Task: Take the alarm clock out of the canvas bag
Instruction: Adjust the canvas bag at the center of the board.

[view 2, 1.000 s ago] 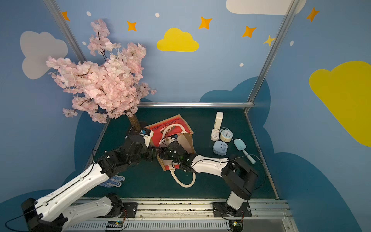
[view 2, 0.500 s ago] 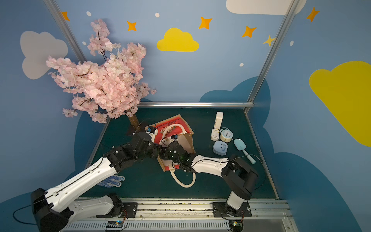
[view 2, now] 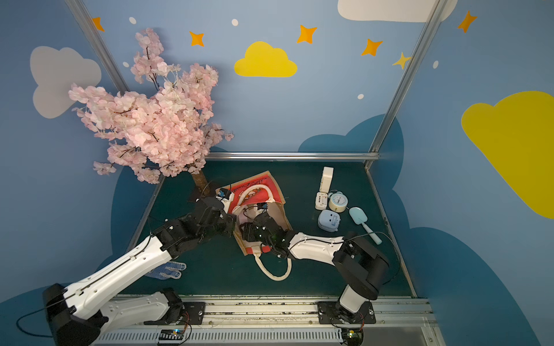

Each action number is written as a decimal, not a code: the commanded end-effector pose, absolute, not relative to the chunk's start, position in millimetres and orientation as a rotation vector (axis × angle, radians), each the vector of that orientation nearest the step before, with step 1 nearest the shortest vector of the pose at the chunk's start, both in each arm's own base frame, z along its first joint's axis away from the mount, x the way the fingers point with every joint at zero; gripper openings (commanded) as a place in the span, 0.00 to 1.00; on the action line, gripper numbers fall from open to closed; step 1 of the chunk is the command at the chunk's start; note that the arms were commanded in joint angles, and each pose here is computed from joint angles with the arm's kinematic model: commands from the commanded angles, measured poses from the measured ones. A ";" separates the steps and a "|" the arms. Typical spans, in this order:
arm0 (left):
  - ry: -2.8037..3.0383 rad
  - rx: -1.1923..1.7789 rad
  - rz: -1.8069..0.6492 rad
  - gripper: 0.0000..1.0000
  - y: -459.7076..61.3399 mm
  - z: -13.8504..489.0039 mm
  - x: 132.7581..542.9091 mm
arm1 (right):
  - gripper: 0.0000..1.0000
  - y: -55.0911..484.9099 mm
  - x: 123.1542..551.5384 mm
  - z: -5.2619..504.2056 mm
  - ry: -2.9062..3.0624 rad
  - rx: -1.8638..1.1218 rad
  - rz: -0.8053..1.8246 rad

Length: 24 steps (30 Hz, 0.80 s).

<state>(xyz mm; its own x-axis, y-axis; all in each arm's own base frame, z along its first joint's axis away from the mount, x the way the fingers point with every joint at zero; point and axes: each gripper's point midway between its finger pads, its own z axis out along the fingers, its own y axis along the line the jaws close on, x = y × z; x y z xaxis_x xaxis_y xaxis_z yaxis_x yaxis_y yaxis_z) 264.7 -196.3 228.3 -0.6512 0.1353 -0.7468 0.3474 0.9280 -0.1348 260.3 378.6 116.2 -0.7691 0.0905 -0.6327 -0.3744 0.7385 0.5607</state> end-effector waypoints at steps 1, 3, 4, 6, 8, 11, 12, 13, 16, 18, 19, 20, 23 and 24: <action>2.249 0.373 -0.346 0.03 -186.8 235.2 253.9 | 0.68 367.2 259.4 103.7 2.321 -0.210 0.921; 2.263 0.392 -0.345 0.03 -184.1 230.1 248.3 | 0.68 370.4 260.3 96.1 2.346 -0.212 0.929; 2.269 0.404 -0.349 0.03 -183.5 228.0 245.3 | 0.68 373.2 261.4 92.9 2.351 -0.206 0.939; 2.282 0.400 -0.350 0.03 -181.5 224.2 242.4 | 0.69 381.4 266.7 92.0 2.317 -0.196 0.993; 2.287 0.385 -0.352 0.03 -180.6 223.7 242.4 | 0.70 390.4 273.5 91.0 2.296 -0.178 1.040; 2.275 0.370 -0.363 0.03 -182.4 227.7 245.7 | 0.71 408.3 280.0 89.8 2.299 -0.162 1.112; 2.275 0.369 -0.364 0.03 -183.5 228.6 246.8 | 0.72 415.4 280.0 91.3 2.288 -0.169 1.142; 2.282 0.368 -0.361 0.03 -183.9 227.6 247.9 | 0.72 421.3 279.8 92.7 2.280 -0.177 1.155; 2.297 0.366 -0.359 0.03 -185.5 225.6 248.8 | 0.73 426.5 281.8 88.9 2.301 -0.197 1.087; 2.297 0.361 -0.362 0.03 -185.5 225.6 249.1 | 0.74 424.4 285.1 86.4 2.305 -0.186 1.057; 2.295 0.357 -0.363 0.03 -185.0 225.5 249.5 | 0.74 423.9 286.8 86.2 2.301 -0.173 1.062; 2.291 0.351 -0.367 0.03 -184.7 225.8 249.7 | 0.74 423.7 287.8 86.0 2.303 -0.163 1.066; 2.286 0.340 -0.376 0.03 -183.9 227.0 250.0 | 0.74 424.0 284.7 85.8 2.316 -0.151 1.077; 2.288 0.340 -0.374 0.03 -183.7 226.6 250.2 | 0.74 424.0 283.5 86.4 2.318 -0.147 1.075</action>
